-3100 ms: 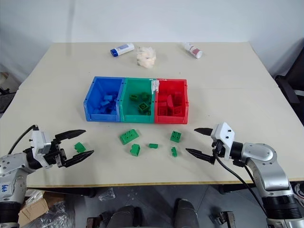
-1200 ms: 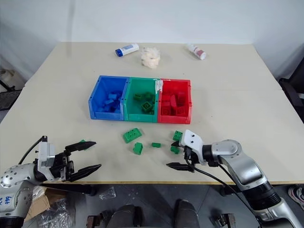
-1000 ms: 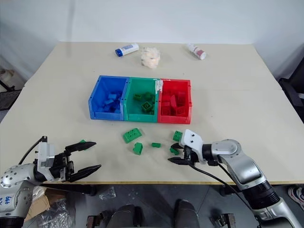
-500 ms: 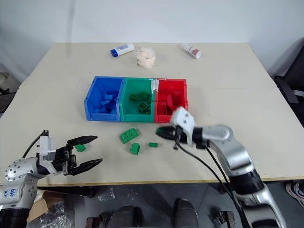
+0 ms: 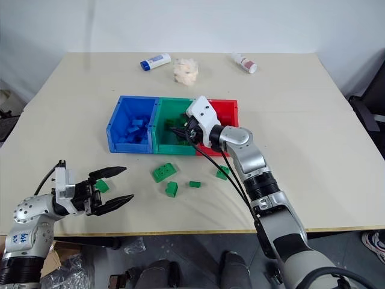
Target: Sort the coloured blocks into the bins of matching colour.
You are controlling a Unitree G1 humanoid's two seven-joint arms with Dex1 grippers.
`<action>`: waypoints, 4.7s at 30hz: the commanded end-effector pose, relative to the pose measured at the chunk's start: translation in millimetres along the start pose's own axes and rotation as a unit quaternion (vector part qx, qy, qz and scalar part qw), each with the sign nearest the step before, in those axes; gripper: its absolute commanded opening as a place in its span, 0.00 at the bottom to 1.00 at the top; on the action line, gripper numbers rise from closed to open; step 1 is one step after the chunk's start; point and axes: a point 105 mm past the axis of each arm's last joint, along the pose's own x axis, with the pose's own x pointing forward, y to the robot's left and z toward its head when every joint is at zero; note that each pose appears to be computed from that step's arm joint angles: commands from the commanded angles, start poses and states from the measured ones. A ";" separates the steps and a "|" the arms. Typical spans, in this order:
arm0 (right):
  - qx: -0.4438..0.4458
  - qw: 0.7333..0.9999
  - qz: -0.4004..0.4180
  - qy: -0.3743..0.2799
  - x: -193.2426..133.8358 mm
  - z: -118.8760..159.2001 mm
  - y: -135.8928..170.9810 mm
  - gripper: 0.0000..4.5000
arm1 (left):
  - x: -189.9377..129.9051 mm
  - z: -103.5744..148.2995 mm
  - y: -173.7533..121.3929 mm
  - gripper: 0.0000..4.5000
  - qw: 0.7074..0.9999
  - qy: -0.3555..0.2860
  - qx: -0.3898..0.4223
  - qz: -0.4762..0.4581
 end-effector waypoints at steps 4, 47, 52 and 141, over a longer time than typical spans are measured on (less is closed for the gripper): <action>-0.024 0.997 0.074 -0.020 -42.2 6.8 21.0 1.00 | 1.4 4.0 2.8 1.00 1.000 -0.003 0.013 -0.006; 0.100 0.991 0.008 0.088 -129.2 -93.4 32.2 0.87 | 11.3 6.1 5.8 1.00 0.999 -0.012 0.020 -0.028; 0.095 0.992 -0.014 0.076 -129.5 -87.1 35.5 0.51 | 10.4 6.1 4.0 1.00 0.999 -0.012 0.019 -0.027; 0.011 0.983 0.161 0.087 -80.2 -55.9 81.8 0.12 | 8.3 -3.9 -23.4 1.00 1.000 -0.017 0.000 -0.006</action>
